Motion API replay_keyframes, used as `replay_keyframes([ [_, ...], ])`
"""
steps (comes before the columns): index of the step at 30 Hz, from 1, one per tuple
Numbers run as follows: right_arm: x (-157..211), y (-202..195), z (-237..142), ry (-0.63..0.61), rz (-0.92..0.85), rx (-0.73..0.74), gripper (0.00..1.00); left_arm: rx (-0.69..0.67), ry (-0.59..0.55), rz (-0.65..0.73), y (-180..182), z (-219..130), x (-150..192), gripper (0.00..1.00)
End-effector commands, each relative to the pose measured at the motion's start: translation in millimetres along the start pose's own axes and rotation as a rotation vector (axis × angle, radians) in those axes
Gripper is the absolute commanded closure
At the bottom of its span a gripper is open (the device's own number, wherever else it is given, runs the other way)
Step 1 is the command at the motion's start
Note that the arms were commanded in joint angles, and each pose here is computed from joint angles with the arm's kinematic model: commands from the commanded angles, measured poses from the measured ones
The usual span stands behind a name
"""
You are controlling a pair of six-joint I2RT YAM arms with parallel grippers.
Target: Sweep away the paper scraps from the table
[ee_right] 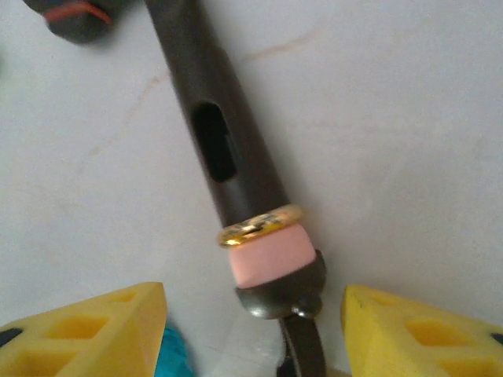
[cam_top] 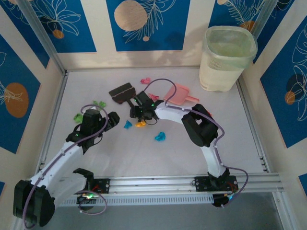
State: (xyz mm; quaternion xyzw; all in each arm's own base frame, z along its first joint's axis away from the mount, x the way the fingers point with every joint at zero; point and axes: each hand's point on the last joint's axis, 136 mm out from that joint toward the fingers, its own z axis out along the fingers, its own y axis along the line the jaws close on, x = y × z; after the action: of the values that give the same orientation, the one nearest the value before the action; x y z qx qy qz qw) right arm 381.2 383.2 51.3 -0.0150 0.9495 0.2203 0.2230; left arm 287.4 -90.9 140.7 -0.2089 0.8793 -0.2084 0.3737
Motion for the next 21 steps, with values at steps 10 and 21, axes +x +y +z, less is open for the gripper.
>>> replay_keyframes([
  [10, -48.3, 25.7, -0.1, 0.043, -0.269, 0.011, 0.35, -0.024, -0.071, 0.006, 10.9, -12.1, -5.1, 0.00],
  [21, -58.3, 14.8, 41.4, 0.160, -0.351, 0.010, 0.40, 0.003, -0.063, -0.012, 8.7, -8.8, -1.0, 0.00],
])
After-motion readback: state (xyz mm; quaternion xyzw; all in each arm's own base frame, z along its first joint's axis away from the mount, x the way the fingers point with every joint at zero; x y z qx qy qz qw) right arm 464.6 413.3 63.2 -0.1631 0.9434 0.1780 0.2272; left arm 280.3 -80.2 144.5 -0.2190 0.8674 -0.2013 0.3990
